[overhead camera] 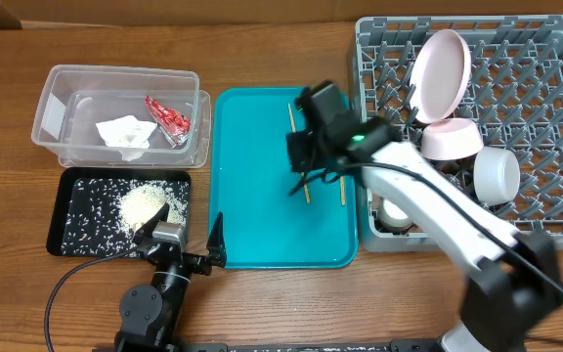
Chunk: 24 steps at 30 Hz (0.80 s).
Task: Sort waste into correct bins and load items into the dishwasher
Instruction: 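Grasp a wooden chopstick on the teal tray with the right gripper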
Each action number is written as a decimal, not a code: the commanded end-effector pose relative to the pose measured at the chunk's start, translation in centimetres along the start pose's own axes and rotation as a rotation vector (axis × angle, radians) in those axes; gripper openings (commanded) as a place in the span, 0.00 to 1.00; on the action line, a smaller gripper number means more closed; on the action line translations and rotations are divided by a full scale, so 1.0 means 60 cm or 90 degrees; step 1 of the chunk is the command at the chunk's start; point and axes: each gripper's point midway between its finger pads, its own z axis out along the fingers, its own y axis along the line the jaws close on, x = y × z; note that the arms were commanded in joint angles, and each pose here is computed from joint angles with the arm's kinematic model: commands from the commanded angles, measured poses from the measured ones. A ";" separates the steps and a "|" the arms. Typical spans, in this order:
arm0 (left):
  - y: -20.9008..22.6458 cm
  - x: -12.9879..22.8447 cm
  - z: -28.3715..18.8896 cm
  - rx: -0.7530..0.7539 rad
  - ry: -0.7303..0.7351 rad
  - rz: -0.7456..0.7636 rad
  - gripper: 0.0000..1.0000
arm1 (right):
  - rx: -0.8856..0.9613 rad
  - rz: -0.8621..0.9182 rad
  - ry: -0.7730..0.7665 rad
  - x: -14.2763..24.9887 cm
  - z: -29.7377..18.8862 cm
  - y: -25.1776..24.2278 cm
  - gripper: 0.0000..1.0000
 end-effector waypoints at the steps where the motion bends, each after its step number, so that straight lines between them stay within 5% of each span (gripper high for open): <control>1: -0.001 -0.001 -0.001 0.003 -0.004 0.000 1.00 | 0.065 0.049 0.065 0.044 0.081 -0.036 0.49; 9: -0.001 -0.001 -0.001 0.003 -0.004 0.000 1.00 | 0.102 0.070 0.128 0.089 0.158 -0.062 0.33; 13: -0.001 -0.001 -0.001 0.003 -0.004 0.000 1.00 | 0.113 0.069 0.163 0.112 0.159 -0.064 0.04; 18: -0.001 -0.001 -0.001 0.003 -0.004 0.000 1.00 | 0.094 0.069 0.124 0.071 0.107 -0.047 0.04; 24: -0.001 -0.001 -0.001 0.003 -0.004 0.000 1.00 | 0.090 0.081 -0.039 -0.032 -0.040 -0.050 0.04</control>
